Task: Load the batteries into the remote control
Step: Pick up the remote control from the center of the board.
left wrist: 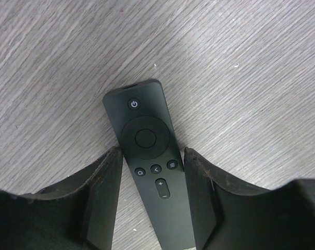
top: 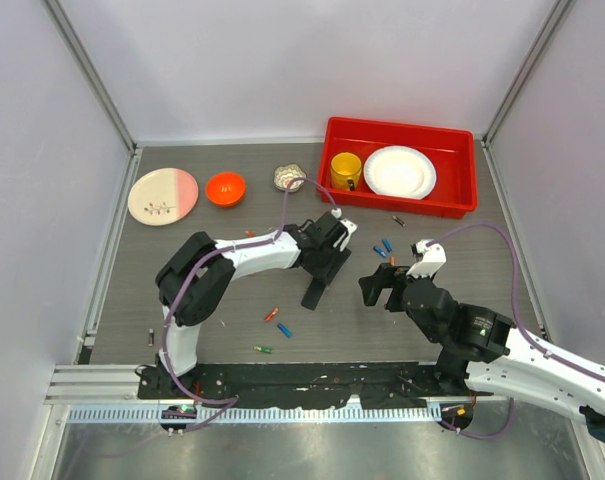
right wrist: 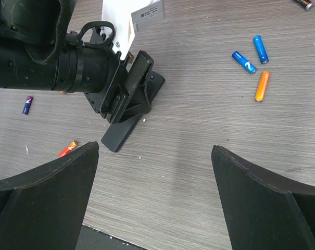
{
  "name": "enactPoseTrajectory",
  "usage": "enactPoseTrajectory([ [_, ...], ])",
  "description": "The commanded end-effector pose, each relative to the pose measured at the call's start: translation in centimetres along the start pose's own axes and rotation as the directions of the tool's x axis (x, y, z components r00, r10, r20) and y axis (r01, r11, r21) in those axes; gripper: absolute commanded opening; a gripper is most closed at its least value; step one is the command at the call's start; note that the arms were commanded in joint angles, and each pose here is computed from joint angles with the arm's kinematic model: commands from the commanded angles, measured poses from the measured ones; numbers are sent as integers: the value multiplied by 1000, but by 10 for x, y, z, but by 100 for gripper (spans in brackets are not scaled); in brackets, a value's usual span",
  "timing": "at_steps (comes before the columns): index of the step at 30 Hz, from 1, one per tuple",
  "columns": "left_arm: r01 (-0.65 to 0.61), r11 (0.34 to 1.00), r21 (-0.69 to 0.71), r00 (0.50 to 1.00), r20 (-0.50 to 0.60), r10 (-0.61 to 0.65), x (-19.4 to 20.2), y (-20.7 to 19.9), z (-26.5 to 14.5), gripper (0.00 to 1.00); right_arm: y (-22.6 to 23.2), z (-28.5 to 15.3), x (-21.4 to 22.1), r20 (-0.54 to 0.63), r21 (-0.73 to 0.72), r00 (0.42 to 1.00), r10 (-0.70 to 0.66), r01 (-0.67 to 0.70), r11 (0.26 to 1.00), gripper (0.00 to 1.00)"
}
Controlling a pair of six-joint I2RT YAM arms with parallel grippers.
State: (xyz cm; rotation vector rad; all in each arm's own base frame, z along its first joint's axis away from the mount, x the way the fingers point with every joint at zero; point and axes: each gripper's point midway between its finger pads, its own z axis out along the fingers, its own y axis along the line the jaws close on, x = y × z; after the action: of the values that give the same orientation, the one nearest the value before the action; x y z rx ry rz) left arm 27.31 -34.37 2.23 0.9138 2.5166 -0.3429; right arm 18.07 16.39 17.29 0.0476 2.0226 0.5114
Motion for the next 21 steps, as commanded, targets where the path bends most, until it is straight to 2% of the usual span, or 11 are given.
enactPoseTrajectory([
  [1, 3, 999, -36, 996, -88, -6, 31, 4, 17, 53, -4, -3, -9, 36, 26, 999, 31, -32, 999, 94],
  [10, -36, 992, -117, 991, -133, 20, 48, 8, 29, 53, -14, -5, -10, 48, 74, 996, 73, -77, 994, 95],
  [17, -31, 988, -150, 989, -149, 9, 59, 13, 35, 49, -24, -7, -11, 79, 113, 986, 144, -153, 982, 94],
  [20, -22, 988, -151, 989, -146, 0, 60, 13, 36, 42, -28, -8, -11, 91, 123, 983, 160, -170, 978, 94],
  [21, -20, 990, -143, 991, -137, 1, 58, 11, 35, 35, -29, -9, -12, 98, 121, 981, 167, -179, 976, 93],
])
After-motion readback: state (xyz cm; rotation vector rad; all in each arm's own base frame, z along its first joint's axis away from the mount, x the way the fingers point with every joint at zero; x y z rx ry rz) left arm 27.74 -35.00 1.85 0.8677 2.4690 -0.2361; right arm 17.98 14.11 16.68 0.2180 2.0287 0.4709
